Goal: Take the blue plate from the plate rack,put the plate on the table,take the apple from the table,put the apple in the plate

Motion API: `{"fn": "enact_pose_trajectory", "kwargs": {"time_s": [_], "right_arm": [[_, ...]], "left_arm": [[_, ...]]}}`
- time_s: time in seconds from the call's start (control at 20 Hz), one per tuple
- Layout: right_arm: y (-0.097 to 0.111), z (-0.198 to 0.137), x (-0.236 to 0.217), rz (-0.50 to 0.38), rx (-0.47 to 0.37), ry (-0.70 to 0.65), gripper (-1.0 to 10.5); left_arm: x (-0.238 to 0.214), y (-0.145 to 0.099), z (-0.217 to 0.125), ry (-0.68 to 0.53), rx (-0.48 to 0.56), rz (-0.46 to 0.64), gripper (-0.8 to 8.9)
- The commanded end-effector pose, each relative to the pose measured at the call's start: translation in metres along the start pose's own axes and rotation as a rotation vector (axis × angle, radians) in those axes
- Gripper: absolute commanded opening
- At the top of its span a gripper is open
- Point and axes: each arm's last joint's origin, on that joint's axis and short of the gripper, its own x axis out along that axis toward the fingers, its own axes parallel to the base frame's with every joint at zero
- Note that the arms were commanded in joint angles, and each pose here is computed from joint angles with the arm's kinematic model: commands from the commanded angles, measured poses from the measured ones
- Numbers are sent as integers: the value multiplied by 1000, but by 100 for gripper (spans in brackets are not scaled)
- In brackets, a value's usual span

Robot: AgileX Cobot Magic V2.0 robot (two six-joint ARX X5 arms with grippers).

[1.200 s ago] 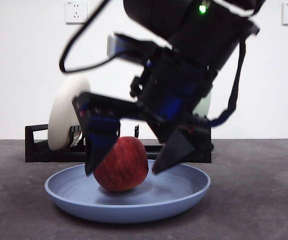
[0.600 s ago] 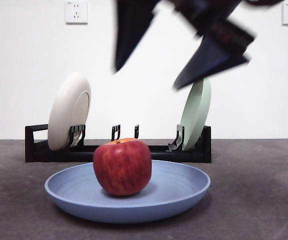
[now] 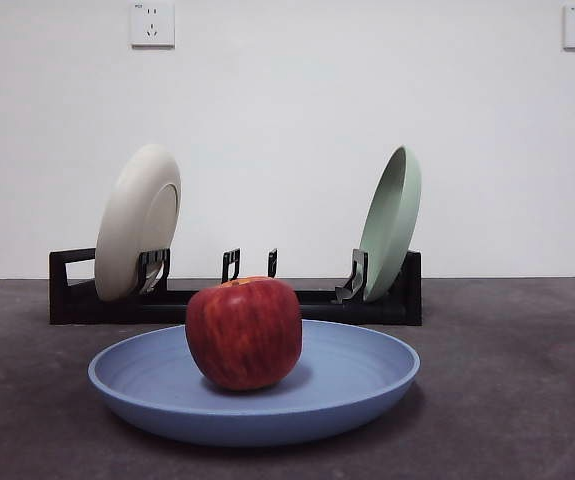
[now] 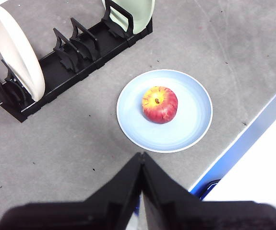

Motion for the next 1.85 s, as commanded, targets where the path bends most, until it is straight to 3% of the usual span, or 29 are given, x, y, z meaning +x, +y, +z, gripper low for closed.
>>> {"fn": "enact_pose_trajectory", "kwargs": {"time_s": [0.05, 0.55, 0.65, 0.75, 0.85, 1.0, 1.05, 1.2, 1.3, 1.5, 1.85], "right_arm": [[-4, 4, -12, -12, -1, 21, 1], [-14, 4, -36, -51, -44, 122, 1], [-14, 1, -36, -60, -53, 145, 1], [-15, 0, -36, -65, -60, 160, 1], [-16, -2, -37, -72, -67, 178, 1], [-17, -3, -37, -78, -73, 193, 1], [-17, -3, -37, -78, -74, 194, 1], [-17, -3, -37, -78, -74, 194, 1], [-17, -3, -37, -78, -74, 194, 1], [-17, -3, -37, -78, -74, 194, 1], [-17, -3, -37, -78, -74, 194, 1]], "left_arm": [[3, -1, -1, 9, -7, 4, -4], [10, -6, 3, 37, 6, 17, -4], [12, 0, 4, 40, -24, 71, -6], [15, 13, 5, 59, 22, 210, -4], [20, 29, 5, 81, -103, 321, -4], [31, 53, -3, -84, -253, 436, -4], [37, 58, -8, -169, -229, 416, -4], [56, 62, -35, -397, -30, 356, -4], [70, 64, -58, -492, 20, 429, -4], [96, 65, -109, -524, -18, 544, -4], [130, 62, -163, -517, -108, 590, -4]]}}
